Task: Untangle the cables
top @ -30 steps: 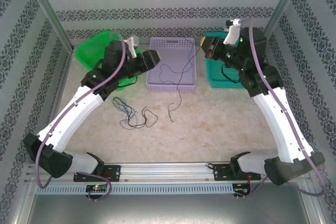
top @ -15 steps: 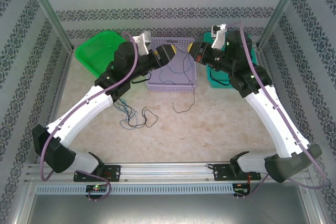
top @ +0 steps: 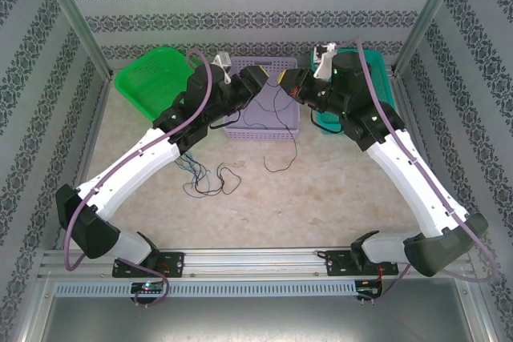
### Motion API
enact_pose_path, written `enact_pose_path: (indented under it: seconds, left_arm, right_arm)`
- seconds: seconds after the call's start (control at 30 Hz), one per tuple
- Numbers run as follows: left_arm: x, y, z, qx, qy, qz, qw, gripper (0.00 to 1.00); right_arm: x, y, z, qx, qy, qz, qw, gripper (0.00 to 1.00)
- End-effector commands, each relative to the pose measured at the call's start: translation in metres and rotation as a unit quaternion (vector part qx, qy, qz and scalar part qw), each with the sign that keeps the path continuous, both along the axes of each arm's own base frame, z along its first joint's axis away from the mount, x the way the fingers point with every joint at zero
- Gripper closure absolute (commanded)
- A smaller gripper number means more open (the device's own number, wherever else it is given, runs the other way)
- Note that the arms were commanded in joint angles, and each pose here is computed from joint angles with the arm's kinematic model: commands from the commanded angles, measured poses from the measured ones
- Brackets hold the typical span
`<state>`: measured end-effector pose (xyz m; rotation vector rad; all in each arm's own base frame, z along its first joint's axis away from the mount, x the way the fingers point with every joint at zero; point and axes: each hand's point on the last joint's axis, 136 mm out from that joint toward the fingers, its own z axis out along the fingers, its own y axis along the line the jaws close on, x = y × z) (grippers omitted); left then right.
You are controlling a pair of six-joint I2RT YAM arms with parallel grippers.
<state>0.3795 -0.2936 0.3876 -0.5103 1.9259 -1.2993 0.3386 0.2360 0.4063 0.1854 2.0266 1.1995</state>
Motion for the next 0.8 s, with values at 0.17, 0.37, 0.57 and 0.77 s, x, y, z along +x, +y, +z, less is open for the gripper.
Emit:
enact_pose_path:
  seconds: [0.17, 0.37, 0.57, 0.77]
  left_arm:
    - [0.005, 0.008, 0.021, -0.001, -0.014, 0.024, 1.000, 1.00]
    - [-0.011, 0.043, 0.062, 0.096, -0.061, 0.049, 0.992, 1.00]
    - [-0.024, 0.076, 0.099, 0.169, -0.109, 0.051, 0.978, 1.00]
    - [-0.026, 0.082, 0.141, 0.167, -0.183, 0.029, 0.969, 1.00]
  right_arm:
    - [-0.001, 0.009, -0.010, 0.000, 0.013, 0.007, 1.000, 1.00]
    - [-0.009, -0.014, -0.025, -0.053, 0.014, -0.004, 0.998, 0.69]
    - [-0.014, -0.066, -0.045, -0.071, 0.025, -0.049, 0.996, 0.48]
    - [-0.023, -0.045, -0.072, -0.136, -0.020, 0.030, 0.990, 0.37]
